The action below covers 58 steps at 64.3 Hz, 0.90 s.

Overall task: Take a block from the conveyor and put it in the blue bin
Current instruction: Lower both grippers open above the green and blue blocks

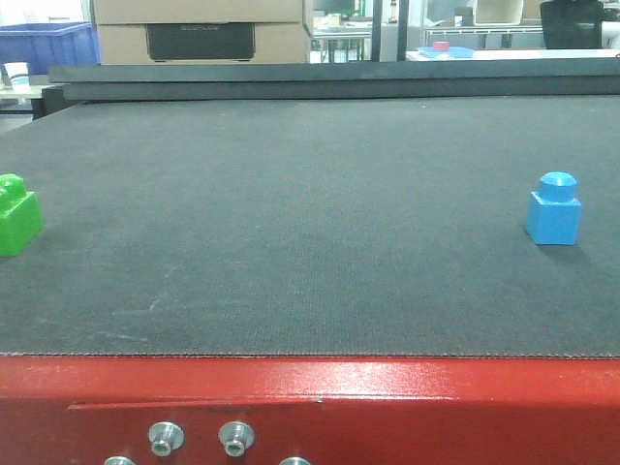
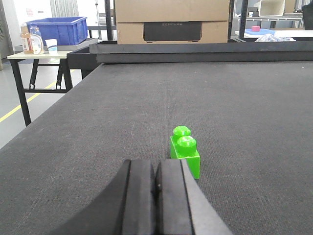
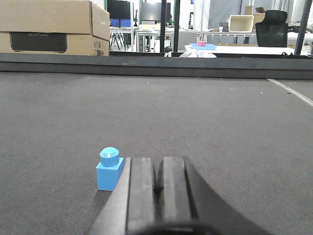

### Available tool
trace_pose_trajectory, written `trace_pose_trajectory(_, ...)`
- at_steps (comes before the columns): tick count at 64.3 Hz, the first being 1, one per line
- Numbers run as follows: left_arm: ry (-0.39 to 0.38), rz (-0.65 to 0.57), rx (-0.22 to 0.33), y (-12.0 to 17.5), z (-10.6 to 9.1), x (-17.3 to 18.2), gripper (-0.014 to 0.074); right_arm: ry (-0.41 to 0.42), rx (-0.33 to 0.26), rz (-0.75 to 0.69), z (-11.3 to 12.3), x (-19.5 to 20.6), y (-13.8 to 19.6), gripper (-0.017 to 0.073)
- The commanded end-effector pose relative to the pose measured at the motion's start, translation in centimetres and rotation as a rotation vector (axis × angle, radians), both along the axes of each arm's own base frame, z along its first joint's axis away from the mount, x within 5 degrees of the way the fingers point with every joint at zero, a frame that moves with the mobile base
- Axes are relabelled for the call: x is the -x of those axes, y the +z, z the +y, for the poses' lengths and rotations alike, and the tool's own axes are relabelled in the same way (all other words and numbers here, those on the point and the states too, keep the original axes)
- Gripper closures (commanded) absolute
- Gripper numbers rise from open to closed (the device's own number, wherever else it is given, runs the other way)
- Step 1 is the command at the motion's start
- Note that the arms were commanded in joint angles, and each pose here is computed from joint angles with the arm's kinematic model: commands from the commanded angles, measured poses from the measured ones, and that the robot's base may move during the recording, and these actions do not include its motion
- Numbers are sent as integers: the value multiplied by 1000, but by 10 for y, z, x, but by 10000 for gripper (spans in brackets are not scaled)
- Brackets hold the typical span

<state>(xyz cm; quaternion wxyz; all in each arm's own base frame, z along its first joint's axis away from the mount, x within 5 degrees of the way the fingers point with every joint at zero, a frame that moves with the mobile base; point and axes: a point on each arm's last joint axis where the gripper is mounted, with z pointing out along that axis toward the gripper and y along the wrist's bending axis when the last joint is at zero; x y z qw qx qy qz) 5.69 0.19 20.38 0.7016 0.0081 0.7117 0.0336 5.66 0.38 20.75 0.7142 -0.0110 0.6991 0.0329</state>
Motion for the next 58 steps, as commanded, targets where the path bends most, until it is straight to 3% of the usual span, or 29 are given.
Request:
trace_pose_trajectory(1, 4, -21, 9, 2, 0, 0, 704, -2, 5, -23, 0, 0, 2, 721)
trace_pose_trajectory(31, 6, -23, -5, 2, 0, 0, 704, -2, 5, -23, 0, 0, 2, 721)
trace_pose_trajectory(58, 14, -170, -6, 16, 1, 2, 704, -7, 3, -60, -1, 1, 5, 721)
